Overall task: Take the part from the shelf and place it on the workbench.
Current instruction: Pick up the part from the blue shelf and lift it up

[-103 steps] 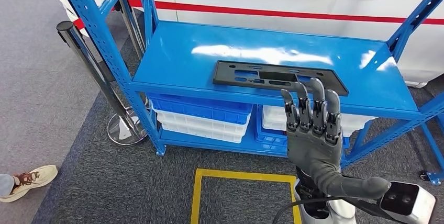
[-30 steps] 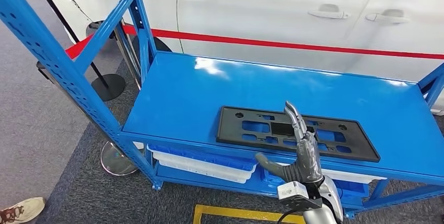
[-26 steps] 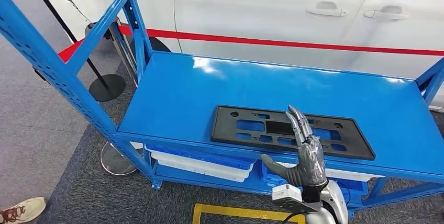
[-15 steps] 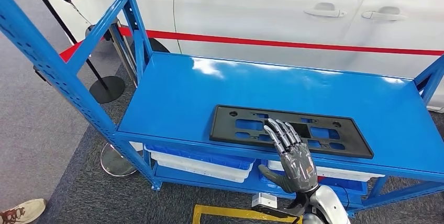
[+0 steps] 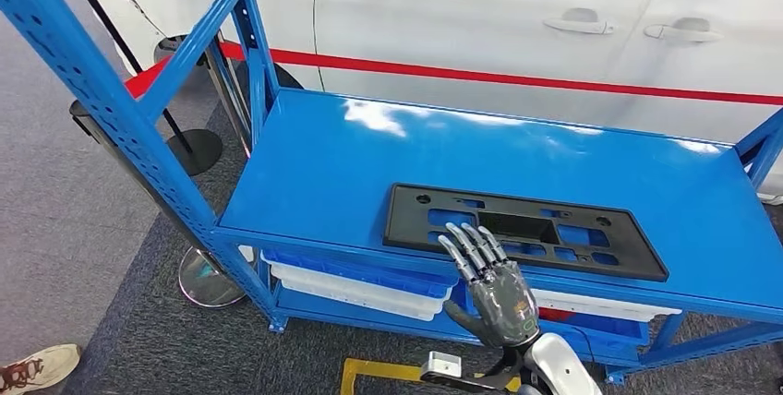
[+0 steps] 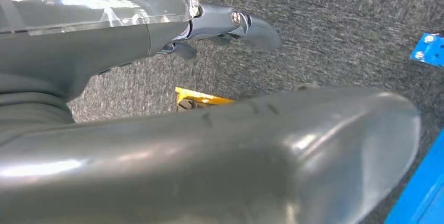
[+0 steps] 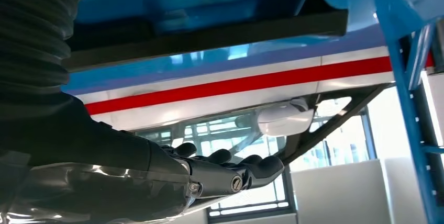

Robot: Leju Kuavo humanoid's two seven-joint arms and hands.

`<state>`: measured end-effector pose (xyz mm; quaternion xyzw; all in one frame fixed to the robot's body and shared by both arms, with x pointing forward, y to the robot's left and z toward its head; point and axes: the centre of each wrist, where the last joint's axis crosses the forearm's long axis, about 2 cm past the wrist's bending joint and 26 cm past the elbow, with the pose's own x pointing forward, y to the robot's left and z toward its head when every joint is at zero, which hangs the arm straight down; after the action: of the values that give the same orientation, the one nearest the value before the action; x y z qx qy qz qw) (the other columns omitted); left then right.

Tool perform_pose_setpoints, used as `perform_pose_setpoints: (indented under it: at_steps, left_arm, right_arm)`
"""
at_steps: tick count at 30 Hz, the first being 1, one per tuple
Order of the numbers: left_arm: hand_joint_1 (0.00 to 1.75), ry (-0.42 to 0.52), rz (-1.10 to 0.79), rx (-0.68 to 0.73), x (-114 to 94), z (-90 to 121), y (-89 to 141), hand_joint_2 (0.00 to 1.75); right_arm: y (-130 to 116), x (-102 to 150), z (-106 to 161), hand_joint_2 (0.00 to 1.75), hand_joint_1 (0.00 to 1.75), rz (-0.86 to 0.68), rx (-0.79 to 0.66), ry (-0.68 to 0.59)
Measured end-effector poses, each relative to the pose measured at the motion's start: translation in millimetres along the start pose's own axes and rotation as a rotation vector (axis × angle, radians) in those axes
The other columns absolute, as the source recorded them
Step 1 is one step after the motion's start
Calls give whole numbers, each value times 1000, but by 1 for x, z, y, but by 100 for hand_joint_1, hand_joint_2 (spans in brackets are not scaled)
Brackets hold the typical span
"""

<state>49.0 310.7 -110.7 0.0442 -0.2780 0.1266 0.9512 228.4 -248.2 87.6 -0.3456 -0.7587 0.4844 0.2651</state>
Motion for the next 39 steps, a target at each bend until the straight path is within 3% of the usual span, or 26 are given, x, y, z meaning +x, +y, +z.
perform_pose_setpoints:
  at_steps: [21, 39]
  left_arm:
    - [0, -11, -21, -12, -2, 1, 1, 0]
    - [0, -11, -48, -39, -1, 0, 0, 0]
  right_arm:
    - [37, 39, -84, 175, 0, 45, 32, -167]
    - [46, 27, -131, 175, 0, 81, 51, -74]
